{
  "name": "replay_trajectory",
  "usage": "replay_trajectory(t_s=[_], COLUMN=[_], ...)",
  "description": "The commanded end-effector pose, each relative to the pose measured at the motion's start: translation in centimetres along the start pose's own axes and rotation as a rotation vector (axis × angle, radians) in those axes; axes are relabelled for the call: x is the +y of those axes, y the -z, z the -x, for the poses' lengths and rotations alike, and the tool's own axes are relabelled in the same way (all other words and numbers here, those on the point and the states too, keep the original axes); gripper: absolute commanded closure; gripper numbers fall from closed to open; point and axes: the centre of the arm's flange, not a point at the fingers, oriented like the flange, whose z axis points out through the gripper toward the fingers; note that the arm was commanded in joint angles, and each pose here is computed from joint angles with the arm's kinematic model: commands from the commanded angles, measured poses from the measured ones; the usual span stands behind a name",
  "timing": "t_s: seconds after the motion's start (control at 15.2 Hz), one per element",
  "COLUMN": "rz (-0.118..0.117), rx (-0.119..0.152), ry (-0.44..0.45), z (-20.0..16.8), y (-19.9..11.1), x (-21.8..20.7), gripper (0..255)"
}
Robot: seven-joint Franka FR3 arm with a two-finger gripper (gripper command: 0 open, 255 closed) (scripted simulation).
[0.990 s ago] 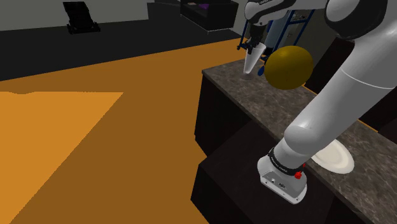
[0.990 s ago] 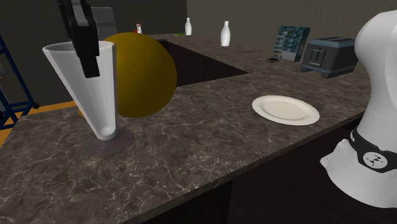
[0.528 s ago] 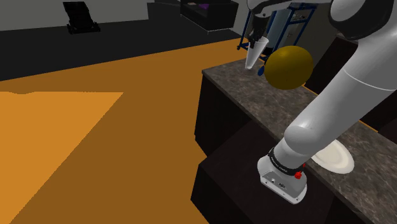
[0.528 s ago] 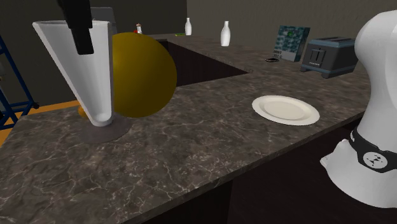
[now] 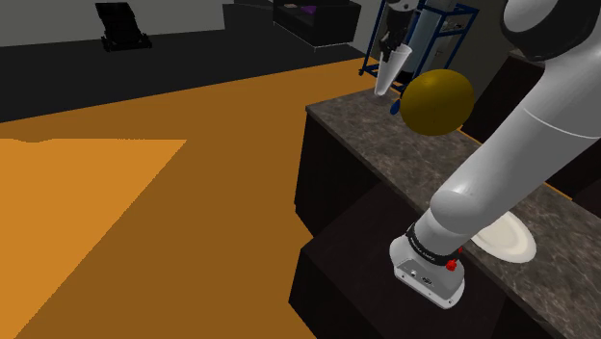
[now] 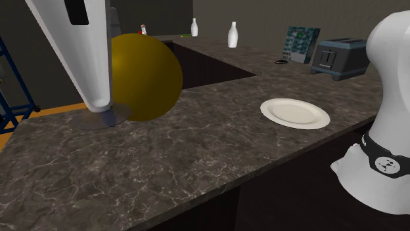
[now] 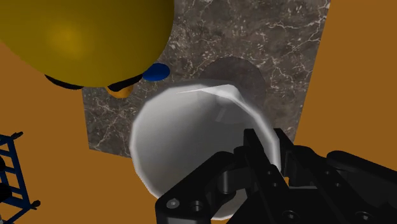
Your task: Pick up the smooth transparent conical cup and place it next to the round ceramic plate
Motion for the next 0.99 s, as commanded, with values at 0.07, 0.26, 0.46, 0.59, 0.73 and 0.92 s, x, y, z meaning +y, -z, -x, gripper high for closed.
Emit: replay_trajectory(t_s=[0.07,0.26,0.46,0.59,0.73,0.92], rz=[0.0,0.0,0.0,0.0,0.0,0.0], rx=[0.0,0.0,0.0,0.0,0.0,0.0], ry=[0.0,0.0,0.0,0.0,0.0,0.0], z=[-0.1,-0.2,-0.2,-0.2,-0.3,-0.3], y=[1.7,3.2,4.8,5.8,6.8,8.4], x=[0.2,0.5,0.8,1.1,1.3,1.6], gripper=[255,255,255,255,255,255])
